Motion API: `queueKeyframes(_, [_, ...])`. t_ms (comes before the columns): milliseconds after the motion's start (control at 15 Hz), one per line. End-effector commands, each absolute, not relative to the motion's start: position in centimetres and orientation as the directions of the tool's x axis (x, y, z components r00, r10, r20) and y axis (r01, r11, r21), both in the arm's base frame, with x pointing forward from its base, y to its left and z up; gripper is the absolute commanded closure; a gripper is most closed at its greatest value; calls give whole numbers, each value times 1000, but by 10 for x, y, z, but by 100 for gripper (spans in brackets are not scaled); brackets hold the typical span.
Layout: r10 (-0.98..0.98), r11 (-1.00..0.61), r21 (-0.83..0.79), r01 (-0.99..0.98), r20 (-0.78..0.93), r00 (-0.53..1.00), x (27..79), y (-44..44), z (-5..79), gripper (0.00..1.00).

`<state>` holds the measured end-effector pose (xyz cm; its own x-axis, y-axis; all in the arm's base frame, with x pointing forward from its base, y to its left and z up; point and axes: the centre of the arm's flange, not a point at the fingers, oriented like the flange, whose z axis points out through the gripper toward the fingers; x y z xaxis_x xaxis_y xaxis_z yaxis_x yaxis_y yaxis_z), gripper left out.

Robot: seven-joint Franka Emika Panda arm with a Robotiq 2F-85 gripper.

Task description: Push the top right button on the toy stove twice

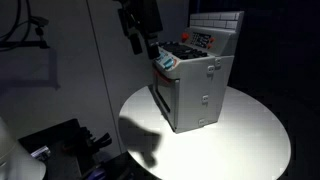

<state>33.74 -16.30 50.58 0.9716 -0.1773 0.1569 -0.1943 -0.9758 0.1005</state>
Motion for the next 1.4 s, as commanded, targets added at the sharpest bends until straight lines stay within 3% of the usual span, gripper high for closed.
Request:
queueKeyframes(0, [-177, -976, 101, -194, 157, 972, 337, -163, 506, 0])
queueKeyframes(600, [-180, -976, 96, -197, 157, 971, 343, -164, 507, 0])
queueKeyframes(1333, [-210, -963, 121, -240, 215, 954, 407, -156, 526, 0])
